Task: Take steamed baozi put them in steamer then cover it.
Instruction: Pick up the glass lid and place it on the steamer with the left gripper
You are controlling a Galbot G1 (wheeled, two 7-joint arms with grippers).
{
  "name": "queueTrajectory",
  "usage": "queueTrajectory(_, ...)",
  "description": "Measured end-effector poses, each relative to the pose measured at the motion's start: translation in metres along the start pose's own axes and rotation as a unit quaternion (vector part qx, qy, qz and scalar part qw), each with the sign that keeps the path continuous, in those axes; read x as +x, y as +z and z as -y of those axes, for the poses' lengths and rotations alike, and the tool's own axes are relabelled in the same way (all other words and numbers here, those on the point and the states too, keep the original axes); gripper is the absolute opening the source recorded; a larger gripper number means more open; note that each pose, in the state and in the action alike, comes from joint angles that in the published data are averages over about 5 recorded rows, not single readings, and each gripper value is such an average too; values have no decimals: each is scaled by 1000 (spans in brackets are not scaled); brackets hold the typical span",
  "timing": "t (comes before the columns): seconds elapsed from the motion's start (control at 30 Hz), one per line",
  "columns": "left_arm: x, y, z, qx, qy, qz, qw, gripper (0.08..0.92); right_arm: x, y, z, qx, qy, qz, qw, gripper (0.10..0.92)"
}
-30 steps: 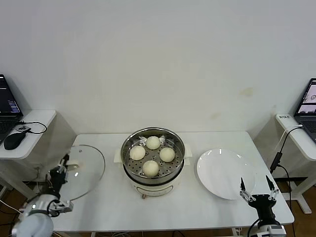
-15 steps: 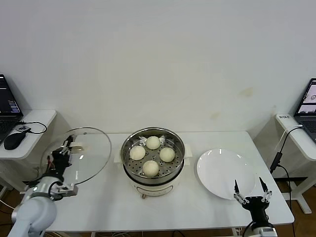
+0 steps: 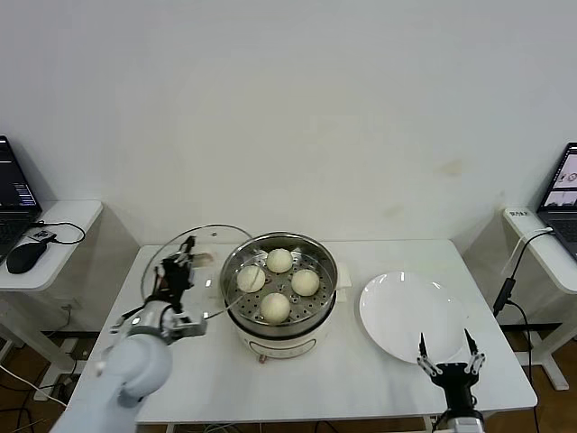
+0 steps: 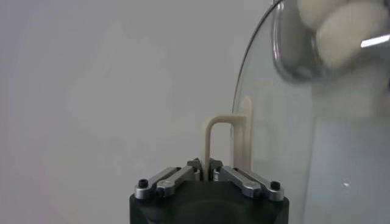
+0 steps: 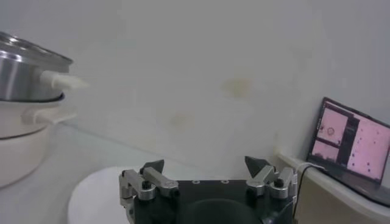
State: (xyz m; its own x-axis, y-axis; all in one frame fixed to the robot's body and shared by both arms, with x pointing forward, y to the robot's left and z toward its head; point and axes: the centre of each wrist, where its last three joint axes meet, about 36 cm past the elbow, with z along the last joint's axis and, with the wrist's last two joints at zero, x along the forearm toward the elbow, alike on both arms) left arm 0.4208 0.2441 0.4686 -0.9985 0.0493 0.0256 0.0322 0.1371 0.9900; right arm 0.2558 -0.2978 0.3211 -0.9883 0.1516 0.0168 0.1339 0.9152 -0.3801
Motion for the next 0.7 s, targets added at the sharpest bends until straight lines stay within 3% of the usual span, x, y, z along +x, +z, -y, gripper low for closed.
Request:
queueTrajectory(0.4,-27,-95,14,-4,6,15,1000,147,-1,11,-21,17,-14,-5,1000,823)
queueTrajectory(0.7,-32,-133,27,-23,14,18,999,147,2,12,-29,21,-21,-7,1000,823)
